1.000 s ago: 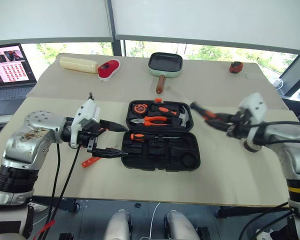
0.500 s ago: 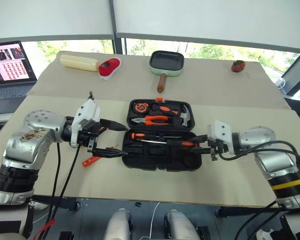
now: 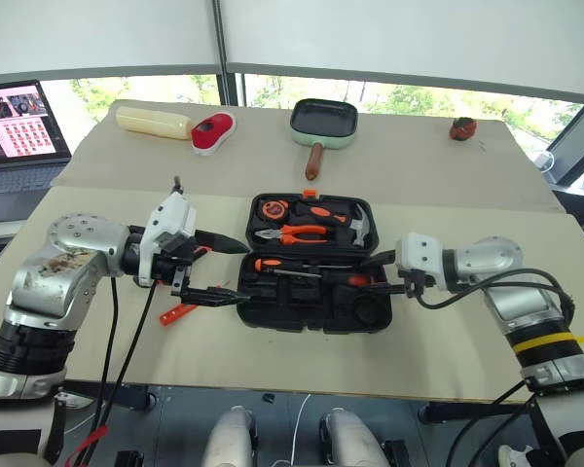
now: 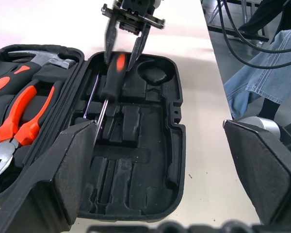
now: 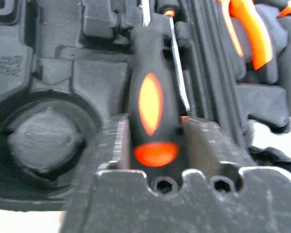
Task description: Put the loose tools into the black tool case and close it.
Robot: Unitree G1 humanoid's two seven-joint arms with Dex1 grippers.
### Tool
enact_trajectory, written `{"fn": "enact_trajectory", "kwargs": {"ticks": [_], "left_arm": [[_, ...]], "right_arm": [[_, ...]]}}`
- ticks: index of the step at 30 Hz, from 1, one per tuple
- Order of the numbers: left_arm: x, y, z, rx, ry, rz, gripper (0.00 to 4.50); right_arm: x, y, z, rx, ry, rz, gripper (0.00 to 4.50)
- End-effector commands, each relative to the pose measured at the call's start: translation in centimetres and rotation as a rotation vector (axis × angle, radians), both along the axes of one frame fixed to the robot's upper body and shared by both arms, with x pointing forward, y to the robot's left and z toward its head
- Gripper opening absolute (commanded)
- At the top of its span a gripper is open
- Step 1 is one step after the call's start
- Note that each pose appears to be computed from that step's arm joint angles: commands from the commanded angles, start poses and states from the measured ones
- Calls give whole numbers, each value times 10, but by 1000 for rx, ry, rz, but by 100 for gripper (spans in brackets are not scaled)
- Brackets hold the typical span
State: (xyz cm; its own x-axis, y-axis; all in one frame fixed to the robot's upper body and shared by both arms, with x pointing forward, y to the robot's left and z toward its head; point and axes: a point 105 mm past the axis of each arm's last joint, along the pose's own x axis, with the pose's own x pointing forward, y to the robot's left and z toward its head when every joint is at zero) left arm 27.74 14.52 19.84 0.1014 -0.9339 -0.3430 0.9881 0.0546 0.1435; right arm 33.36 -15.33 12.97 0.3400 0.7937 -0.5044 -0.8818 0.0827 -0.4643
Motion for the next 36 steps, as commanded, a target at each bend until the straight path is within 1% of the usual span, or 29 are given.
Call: {"fn": "enact_trajectory", "kwargs": {"ticks": [1,3,4,6,8,10,11,15,17,19,25,29,32,36], "left_arm": [[-2,-1,8,3,-45,-5,450],[-1,-1,8,-1,-47,-3,450],[0,-2,8,-3,-47,-3,450],[0,-4,8,-7,-48,-5,450],[1,-5,7,-7,-49,-7,450],[2,-5,7,-6,-51,-8,450],[3,-5,7,-6,-51,-7,450],[5,-4,8,-6,-55,-6,450],[5,-5,7,-5,-56,-8,450],[6,-4,7,-5,-57,-8,450],[7,-4,7,-5,-61,-6,450],[8,-3,7,-6,-64,2,450],[8,-3,6,-7,-66,5,450],[8,-3,6,-8,-68,6,450]], "right_arm": [[2,13,26,104,-8,-3,388],[1,18,29,136,14,-10,388],[1,22,30,156,28,-12,371],[0,28,28,168,40,-14,318],[0,32,24,165,45,-19,253],[1,36,18,177,60,-37,175],[2,38,16,181,66,-43,147],[4,41,8,173,73,-63,4],[6,43,3,165,76,-77,4],[7,47,-3,180,110,-102,4],[0,49,-27,61,140,-69,4],[-5,51,-32,4,125,-26,4],[-7,48,-42,-96,74,24,4],[1,52,-45,-93,62,-8,4]]}}
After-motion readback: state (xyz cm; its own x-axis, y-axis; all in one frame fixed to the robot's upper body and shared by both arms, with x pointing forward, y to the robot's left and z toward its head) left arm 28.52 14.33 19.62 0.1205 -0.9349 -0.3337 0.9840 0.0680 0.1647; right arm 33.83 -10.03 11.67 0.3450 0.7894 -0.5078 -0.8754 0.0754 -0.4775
